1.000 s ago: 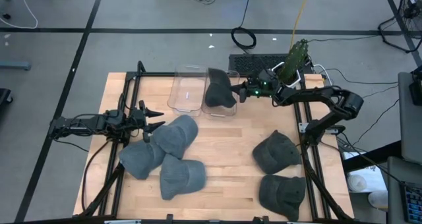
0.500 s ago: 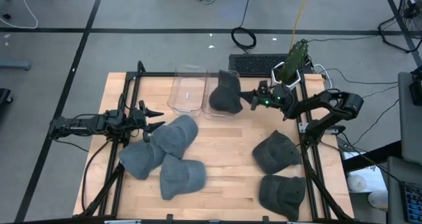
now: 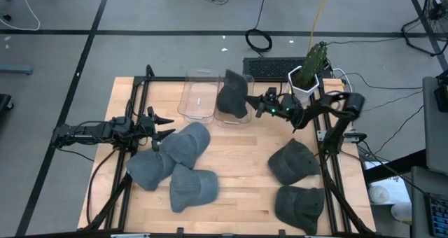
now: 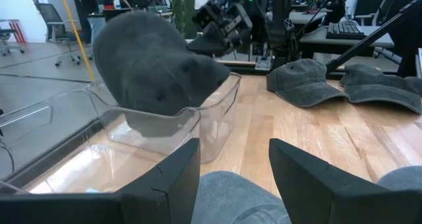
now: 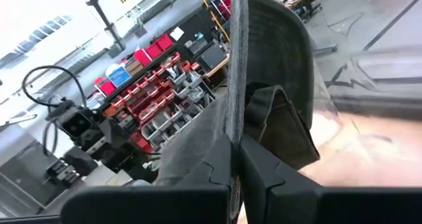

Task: Pick & Place hat
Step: Put the top black cap into the left transparent bin

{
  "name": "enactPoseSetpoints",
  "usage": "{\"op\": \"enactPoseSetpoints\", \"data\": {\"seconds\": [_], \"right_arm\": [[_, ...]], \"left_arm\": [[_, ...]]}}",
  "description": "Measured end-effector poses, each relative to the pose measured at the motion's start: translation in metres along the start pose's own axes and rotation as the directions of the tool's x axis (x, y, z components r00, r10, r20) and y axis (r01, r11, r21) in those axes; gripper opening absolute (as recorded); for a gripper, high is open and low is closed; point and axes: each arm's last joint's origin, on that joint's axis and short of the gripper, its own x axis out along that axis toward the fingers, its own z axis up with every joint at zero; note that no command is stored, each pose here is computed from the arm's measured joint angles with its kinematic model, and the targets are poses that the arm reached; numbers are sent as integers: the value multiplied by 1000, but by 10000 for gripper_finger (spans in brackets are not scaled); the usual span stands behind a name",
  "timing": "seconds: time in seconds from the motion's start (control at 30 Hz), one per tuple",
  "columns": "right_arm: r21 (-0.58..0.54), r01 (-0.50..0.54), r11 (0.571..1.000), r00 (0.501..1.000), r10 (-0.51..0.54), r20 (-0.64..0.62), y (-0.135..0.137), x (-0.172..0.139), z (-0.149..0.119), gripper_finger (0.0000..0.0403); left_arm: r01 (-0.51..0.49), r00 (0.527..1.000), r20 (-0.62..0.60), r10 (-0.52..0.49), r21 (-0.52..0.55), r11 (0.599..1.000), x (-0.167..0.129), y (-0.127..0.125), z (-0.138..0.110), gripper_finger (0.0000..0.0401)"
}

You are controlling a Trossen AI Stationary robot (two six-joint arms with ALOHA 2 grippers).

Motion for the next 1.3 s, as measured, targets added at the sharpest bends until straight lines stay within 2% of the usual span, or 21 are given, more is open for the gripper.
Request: {"op": "enactPoseSetpoints", "data": {"seconds": [0.2,0.37,0.5,0.67,0.73,0.87,1.17,1.3], "right_arm": [[11,3,1000,999,-3,-34,-8,-3,-20,0],[-53,11,999,998,-14,-53,-7,-7,-20,0],[-63,34,997,997,-39,-65,-7,-13,-19,0],[-133,205,970,970,-220,-108,-14,-17,-23,0],[-168,241,956,960,-260,-103,-15,-17,-22,6],[-184,255,949,958,-274,-84,-13,-17,-19,45],[-295,218,930,968,-244,-55,2,-20,-4,182],[-325,245,913,968,-250,27,12,-22,11,223]], "left_arm": [[0,1000,0,0,0,1000,0,0,0,191],[0,1000,0,0,0,1000,0,0,0,191],[0,1000,0,0,0,1000,0,0,0,191],[0,1000,0,0,0,1000,0,0,0,191],[0,1000,0,0,0,1000,0,0,0,191],[0,1000,0,0,0,1000,0,0,0,191],[0,1000,0,0,0,1000,0,0,0,191],[0,1000,0,0,0,1000,0,0,0,191]]}}
